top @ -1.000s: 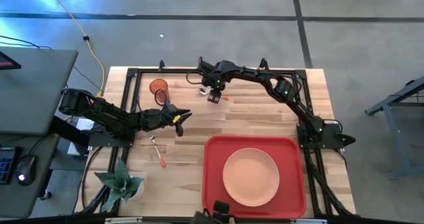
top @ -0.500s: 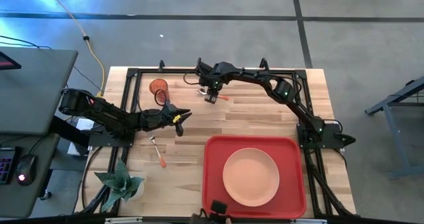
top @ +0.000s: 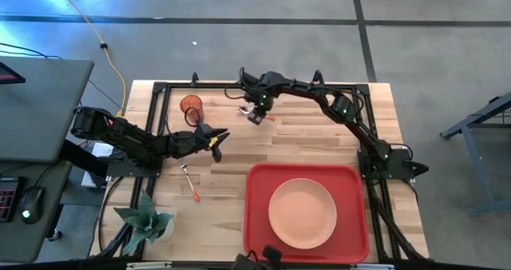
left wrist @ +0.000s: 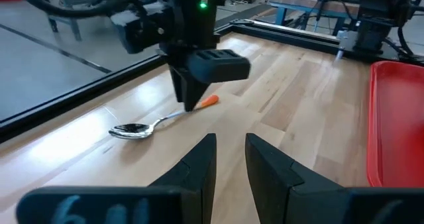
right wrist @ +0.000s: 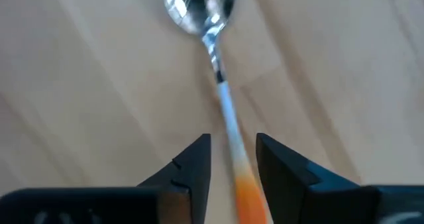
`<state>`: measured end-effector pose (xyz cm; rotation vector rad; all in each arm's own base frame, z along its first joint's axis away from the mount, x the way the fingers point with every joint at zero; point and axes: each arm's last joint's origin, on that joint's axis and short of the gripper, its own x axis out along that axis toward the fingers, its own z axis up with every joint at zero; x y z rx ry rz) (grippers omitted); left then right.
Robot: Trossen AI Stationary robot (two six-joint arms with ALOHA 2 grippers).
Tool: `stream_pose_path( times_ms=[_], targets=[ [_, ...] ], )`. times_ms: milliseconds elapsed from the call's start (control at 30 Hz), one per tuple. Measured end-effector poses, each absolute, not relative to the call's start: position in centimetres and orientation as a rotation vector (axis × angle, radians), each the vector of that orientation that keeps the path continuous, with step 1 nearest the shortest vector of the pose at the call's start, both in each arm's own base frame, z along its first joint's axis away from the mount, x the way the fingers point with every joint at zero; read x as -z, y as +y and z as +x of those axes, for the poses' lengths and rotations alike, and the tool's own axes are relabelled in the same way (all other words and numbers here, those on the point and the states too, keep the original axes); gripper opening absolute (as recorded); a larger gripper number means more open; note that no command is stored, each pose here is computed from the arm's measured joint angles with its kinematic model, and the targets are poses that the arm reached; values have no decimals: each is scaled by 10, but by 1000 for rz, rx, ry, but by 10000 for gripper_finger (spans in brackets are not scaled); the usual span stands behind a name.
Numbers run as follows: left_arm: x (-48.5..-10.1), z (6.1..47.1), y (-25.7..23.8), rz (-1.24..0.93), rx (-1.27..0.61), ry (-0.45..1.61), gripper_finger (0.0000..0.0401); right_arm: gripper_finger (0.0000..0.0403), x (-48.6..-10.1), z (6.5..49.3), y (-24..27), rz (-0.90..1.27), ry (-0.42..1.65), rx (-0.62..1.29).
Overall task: Pick and place plate/cup/fork/spoon on tray
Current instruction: Put the orange spoon on the red tray to the left of the orange plate
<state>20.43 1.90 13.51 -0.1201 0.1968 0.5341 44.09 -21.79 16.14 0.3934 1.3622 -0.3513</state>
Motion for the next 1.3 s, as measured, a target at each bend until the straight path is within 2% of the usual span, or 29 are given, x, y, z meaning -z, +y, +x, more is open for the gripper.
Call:
stream_pose_path(
  times_ms=[233, 300, 467, 533, 633, 767, 900, 1033, 1133, 1300],
  targets=[
    [-135, 204, 19, -118, -534, 198, 69, 65, -162, 449, -196, 450, 1342, 111],
    [-135, 204, 19, -117, -534, 198, 69, 54, -165, 453, -190, 427, 1334, 110],
    [-134, 203, 20, -146, -597, 190, 69, 34, -193, 466, -197, 306, 1228, 442],
    [-134, 203, 21, -158, -632, 189, 69, 33, -208, 470, -201, 300, 1151, 520],
    [-133, 202, 22, -174, -654, 191, 69, 44, -222, 474, -203, 308, 1079, 482],
    [-132, 202, 22, -175, -655, 197, 69, 82, -214, 480, -198, 333, 1060, 442],
    [-130, 201, 22, -175, -654, 212, 69, 132, -197, 487, -197, 407, 1027, 551],
    [-130, 201, 21, -188, -648, 214, 69, 167, -198, 499, -199, 507, 876, 605],
    [-130, 201, 21, -196, -648, 215, 69, 177, -200, 500, -201, 495, 840, 648],
    [-129, 201, 21, -207, -640, 222, 69, 174, -197, 489, -214, 553, 891, 690]
  ],
)
